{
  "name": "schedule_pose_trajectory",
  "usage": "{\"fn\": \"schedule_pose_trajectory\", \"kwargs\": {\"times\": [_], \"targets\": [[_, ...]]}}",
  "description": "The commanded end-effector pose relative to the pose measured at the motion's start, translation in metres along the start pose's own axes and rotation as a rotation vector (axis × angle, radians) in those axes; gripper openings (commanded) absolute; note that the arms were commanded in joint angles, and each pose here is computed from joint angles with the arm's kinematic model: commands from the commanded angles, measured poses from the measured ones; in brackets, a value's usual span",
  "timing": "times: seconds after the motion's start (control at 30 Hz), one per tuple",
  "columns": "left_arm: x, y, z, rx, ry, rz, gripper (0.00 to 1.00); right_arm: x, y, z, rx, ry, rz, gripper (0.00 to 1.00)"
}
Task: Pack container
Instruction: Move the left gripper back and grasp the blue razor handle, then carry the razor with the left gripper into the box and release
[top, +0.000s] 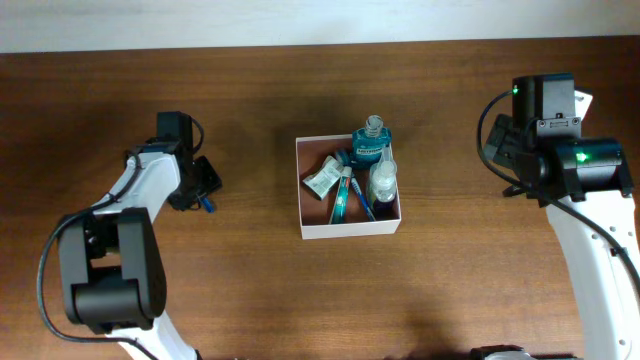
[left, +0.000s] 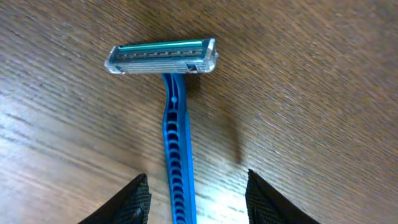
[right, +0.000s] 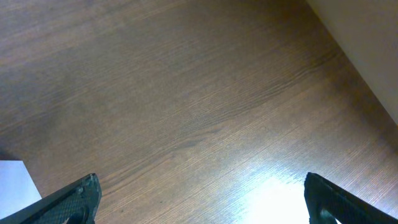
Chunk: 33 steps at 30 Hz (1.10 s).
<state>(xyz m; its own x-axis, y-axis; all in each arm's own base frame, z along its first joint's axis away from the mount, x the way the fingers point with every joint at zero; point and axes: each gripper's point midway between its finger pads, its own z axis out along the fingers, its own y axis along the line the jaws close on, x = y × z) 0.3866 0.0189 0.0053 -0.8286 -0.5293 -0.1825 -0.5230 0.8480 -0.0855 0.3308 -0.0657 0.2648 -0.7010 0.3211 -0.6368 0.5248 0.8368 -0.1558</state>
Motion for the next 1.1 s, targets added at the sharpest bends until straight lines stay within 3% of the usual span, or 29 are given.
{"fn": "schedule_pose_trajectory", "kwargs": {"times": [0.0,0.2,0.37,0.63,0.73,1.07], "targets": [[0.002,0.003,0.017,-0.022,0.024,-0.012,0.51,-0.005,-0.004,-0.001,0.014,-0.015,0.011,0.98],[0.003,0.01,0.025,-0.031,0.044,-0.028,0.49,-0.005,-0.004,-0.001,0.014,-0.015,0.011,0.99],[0.006,0.017,0.024,-0.042,0.063,-0.041,0.28,-0.005,-0.004,-0.001,0.014,-0.015,0.011,0.99],[0.007,0.018,0.024,-0.043,0.067,-0.039,0.23,-0.005,-0.004,-0.001,0.014,-0.015,0.011,0.99],[0.006,0.017,0.024,-0.043,0.066,-0.036,0.11,-0.005,-0.004,-0.001,0.014,-0.015,0.011,0.99],[-0.004,0.004,0.013,0.015,0.047,0.034,0.1,-0.005,-0.004,-0.001,0.014,-0.015,0.011,0.99]]}}
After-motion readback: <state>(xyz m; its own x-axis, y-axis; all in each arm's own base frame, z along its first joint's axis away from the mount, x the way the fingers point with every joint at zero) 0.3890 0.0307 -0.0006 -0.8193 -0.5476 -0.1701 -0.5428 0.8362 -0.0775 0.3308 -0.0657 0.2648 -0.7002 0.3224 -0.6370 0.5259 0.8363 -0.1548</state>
